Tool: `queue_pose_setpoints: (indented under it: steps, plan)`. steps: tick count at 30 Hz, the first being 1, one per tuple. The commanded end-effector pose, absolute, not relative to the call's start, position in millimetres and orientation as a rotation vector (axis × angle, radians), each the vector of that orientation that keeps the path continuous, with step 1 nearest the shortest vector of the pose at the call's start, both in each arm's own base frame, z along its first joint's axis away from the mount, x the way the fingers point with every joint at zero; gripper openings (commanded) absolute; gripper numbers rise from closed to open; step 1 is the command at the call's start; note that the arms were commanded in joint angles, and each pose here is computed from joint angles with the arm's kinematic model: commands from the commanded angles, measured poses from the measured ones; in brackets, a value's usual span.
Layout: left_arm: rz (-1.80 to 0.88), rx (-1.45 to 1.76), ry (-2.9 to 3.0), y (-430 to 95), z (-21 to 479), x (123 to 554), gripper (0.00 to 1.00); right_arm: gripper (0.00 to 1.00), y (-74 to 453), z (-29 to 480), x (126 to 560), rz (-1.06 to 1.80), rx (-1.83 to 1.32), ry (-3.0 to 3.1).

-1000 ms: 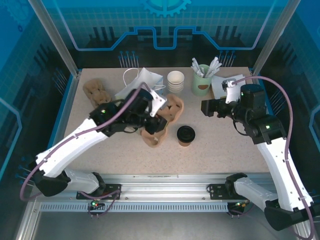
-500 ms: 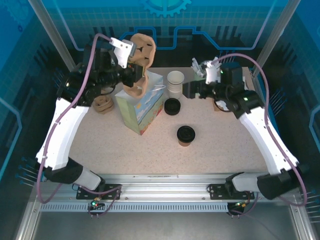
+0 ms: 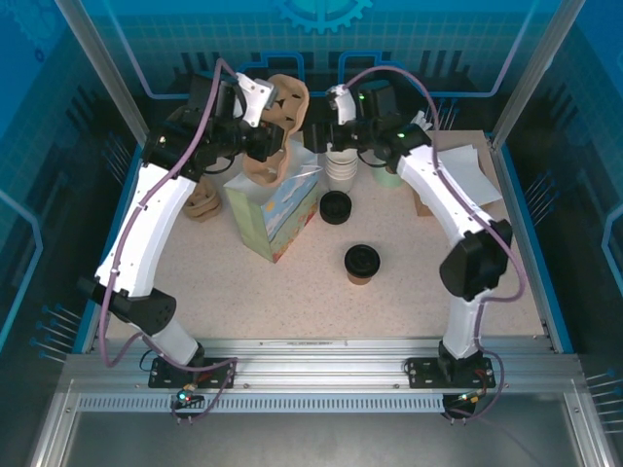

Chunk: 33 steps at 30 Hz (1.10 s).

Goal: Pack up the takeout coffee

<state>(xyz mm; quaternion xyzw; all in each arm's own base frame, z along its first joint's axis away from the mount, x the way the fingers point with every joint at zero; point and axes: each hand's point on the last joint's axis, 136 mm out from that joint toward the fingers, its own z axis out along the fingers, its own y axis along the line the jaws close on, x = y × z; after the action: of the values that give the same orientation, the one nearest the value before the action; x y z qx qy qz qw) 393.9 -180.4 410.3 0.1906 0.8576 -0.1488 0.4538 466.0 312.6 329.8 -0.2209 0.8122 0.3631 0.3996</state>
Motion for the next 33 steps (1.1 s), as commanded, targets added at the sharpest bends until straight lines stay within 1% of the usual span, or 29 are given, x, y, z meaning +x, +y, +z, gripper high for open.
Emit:
queue_pose_setpoints:
  steps: [1, 4, 11, 20, 25, 33]
  plan:
    - [-0.359, 0.502, 2.119, -179.7, 404.3, 398.2, 0.31, 0.72, 329.7, 322.8, 465.1, 0.957, -0.642, 2.071]
    - [-0.362, 0.498, 2.118, -178.5, 404.2, 396.8, 0.31, 0.7, 336.4, 311.0, 471.0, 0.974, -0.661, 2.094]
    - [-0.381, 0.509, 2.131, -179.3, 394.2, 395.6, 0.31, 0.58, 341.5, 287.9, 480.4, 0.954, -0.674, 2.142]
    - [-0.375, 0.526, 2.143, -177.8, 383.8, 398.7, 0.31, 0.44, 337.7, 278.3, 486.2, 0.927, -0.665, 2.172]
    - [-0.358, 0.515, 2.159, -170.4, 377.1, 404.4, 0.31, 0.39, 334.4, 279.9, 487.7, 0.916, -0.659, 2.172]
    - [-0.34, 0.53, 2.196, -167.4, 360.3, 410.3, 0.31, 0.35, 334.1, 281.2, 489.4, 0.923, -0.653, 2.169]
